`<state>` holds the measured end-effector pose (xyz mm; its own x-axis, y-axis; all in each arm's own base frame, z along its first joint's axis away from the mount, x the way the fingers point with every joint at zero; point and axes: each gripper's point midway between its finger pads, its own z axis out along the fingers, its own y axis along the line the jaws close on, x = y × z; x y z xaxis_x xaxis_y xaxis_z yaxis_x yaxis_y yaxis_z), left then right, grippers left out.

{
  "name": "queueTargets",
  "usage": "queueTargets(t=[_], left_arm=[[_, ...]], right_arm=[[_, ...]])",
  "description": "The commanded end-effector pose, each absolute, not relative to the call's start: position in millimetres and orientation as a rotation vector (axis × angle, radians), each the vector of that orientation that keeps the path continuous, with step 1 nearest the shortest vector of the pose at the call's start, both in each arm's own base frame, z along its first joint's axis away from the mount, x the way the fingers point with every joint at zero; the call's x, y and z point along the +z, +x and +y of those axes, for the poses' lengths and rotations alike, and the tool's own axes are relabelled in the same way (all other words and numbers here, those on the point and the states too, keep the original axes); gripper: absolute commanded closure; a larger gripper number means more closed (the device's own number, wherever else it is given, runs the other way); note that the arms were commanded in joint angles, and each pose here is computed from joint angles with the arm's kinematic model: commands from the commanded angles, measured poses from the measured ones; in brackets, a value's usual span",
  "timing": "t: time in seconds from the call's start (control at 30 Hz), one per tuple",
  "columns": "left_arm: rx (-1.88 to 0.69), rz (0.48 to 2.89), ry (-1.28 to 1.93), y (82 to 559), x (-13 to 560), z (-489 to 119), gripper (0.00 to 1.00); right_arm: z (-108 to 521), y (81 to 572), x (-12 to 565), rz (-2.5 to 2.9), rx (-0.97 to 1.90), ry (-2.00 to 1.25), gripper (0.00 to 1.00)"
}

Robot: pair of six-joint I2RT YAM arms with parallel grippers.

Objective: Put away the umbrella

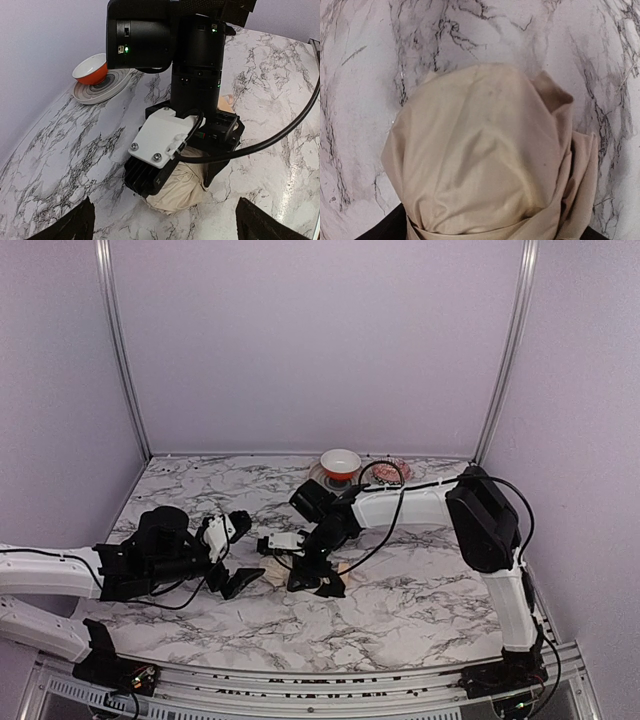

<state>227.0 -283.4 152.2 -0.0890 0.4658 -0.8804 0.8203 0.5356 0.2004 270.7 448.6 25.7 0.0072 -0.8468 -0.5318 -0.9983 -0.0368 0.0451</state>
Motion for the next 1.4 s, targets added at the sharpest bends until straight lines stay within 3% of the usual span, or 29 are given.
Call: queueTargets(t=[0.0, 0.17, 0.3, 0.53, 0.63, 0.83, 1.2, 1.37], left_arm=[[-0.429, 1.709, 1.022, 229, 161, -274, 0.01], [-0.417, 1.711, 1.011, 230, 160, -270, 0.01], [-0.401, 1.721, 1.004, 232, 157, -268, 0.01], [-0.368, 1.746, 0.975, 240, 155, -266, 0.01], [-0.327, 1.779, 0.906, 251, 157, -261, 0.01], [-0.174, 1.874, 0.636, 286, 161, -238, 0.01], [-0.155, 1.921, 0.532, 298, 158, -235, 0.01], [-0.151, 1.912, 0.554, 297, 159, -235, 0.01]], right_arm=[[440, 265, 16, 1.957, 0.551, -1.991, 0.29], [437, 283, 37, 2.006, 0.460, -1.833, 0.51], [426, 313, 75, 2.029, 0.386, -1.578, 0.60], [316, 404, 140, 2.208, 0.345, -0.718, 0.69], [262, 415, 138, 2.234, 0.403, -0.422, 0.72], [207, 411, 131, 2.233, 0.321, -0.155, 0.75], [183, 376, 78, 2.377, 0.339, 0.057, 0.48], [188, 381, 78, 2.412, 0.302, -0.026, 0.15]])
